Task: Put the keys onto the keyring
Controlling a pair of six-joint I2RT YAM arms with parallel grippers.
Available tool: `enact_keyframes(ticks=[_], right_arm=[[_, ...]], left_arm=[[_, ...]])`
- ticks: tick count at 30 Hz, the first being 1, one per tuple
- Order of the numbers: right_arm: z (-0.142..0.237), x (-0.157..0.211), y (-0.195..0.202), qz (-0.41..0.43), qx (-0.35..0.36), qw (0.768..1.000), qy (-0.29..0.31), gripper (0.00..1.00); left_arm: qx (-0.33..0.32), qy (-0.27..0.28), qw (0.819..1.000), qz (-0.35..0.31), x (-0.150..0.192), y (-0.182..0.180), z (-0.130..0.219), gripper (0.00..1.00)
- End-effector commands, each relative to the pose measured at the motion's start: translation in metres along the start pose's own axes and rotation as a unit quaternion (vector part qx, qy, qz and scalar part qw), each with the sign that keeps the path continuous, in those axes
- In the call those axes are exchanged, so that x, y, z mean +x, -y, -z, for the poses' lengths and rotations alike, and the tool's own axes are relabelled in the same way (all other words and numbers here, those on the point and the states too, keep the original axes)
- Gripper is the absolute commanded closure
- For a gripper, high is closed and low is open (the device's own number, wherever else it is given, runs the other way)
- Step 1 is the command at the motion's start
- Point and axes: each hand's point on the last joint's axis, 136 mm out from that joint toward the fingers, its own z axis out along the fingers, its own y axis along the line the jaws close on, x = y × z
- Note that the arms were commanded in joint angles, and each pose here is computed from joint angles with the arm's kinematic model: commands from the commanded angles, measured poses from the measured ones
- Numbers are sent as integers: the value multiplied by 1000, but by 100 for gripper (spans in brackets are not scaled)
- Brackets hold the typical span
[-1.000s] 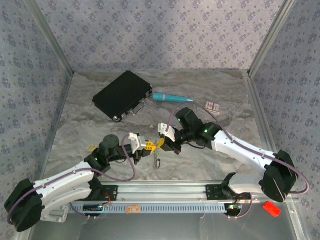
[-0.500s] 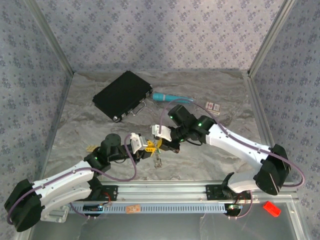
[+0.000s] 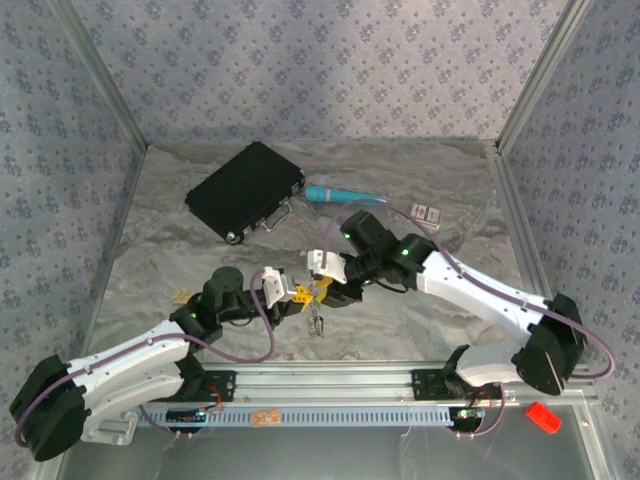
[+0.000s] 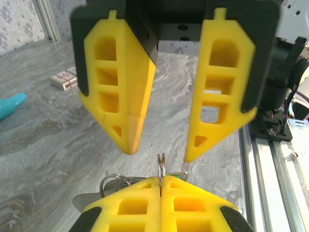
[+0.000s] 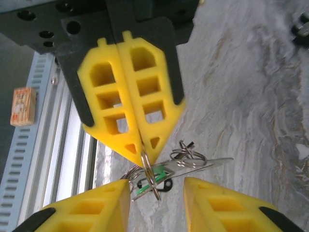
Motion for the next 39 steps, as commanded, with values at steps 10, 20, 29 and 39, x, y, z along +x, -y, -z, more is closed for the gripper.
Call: enact_keyframes(ticks=[10,20,29,39], right_arm=[[3,-15,-3,-45,-19,994,101,66],[1,-15,-8,-44,-35,993,104,96],[5,0,-8,-2,-12,1000,22,100],[-1,2,-6,52,2,996,-68,100]], left_arm=[[14,68,997,-15,-27,5,3,100],[14,68,997,-13,-27,6,3,100],[-29,28,999,-10,-20,-7,7,69],[-6,17,1000,-10,-20,-2,4,80]])
